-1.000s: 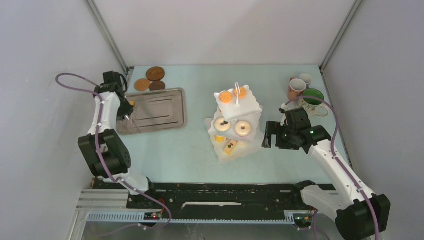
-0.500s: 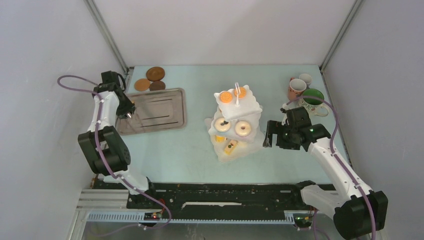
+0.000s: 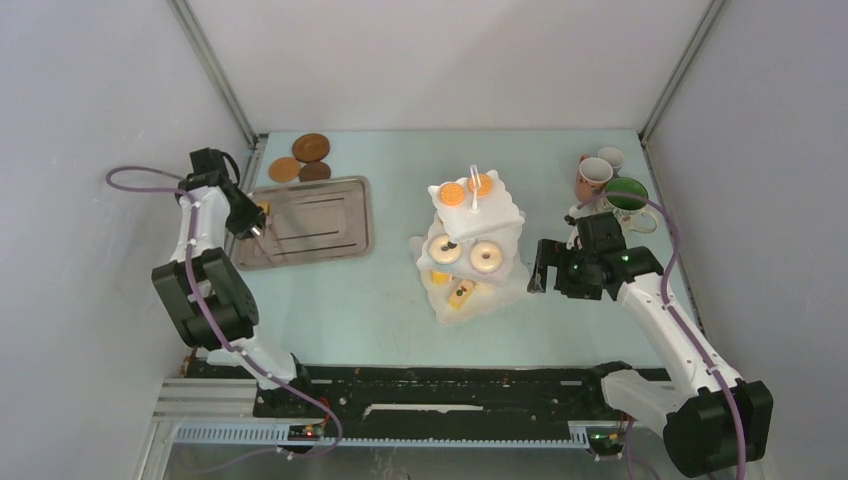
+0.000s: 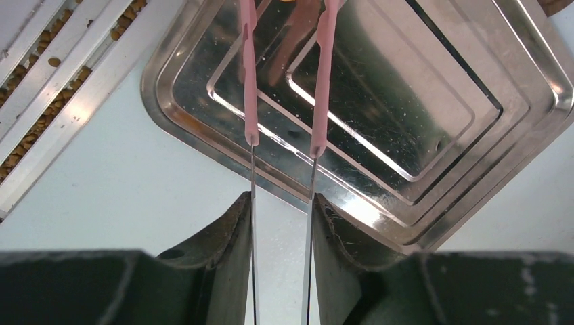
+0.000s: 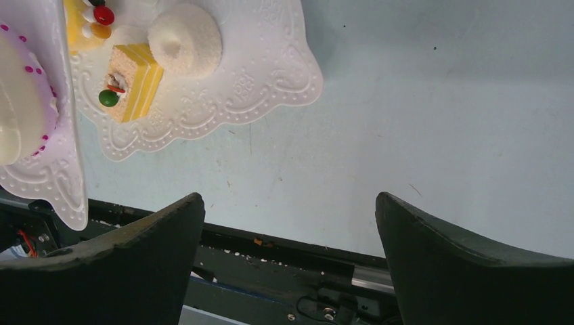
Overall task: Serve the afternoon tea
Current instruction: Pick up the desert from the tray.
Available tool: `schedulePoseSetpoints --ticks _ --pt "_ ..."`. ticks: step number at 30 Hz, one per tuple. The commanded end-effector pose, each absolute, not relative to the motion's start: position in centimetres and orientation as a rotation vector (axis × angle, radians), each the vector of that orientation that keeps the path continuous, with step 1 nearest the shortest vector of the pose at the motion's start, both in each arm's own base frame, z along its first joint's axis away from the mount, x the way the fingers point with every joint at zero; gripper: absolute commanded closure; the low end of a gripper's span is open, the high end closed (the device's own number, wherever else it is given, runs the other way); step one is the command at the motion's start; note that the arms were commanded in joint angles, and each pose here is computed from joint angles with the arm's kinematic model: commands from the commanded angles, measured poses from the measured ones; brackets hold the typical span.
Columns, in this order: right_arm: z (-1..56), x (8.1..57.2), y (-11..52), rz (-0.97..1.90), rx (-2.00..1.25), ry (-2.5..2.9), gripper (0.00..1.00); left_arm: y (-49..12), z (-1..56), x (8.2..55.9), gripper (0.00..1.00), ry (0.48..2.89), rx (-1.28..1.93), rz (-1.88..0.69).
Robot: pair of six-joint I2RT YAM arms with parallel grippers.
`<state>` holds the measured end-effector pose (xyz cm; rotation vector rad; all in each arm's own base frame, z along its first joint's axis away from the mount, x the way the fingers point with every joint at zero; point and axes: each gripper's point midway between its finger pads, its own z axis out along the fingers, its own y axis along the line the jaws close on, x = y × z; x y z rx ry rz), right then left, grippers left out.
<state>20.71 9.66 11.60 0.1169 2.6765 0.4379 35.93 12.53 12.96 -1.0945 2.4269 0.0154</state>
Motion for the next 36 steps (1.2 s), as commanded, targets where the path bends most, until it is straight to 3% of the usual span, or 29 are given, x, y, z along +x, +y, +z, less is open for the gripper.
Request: schedulePoseSetpoints --ticks 1,36 --pt "11.8 21.1 9.8 0.451 0.099 2.662 0.00 13.8 13.0 36.4 0.64 2.375 -1.137 0.000" --pt "12.0 21.2 9.6 0.441 0.105 2.651 0.01 14.6 10.9 36.1 0.64 2.510 -1.097 0.078"
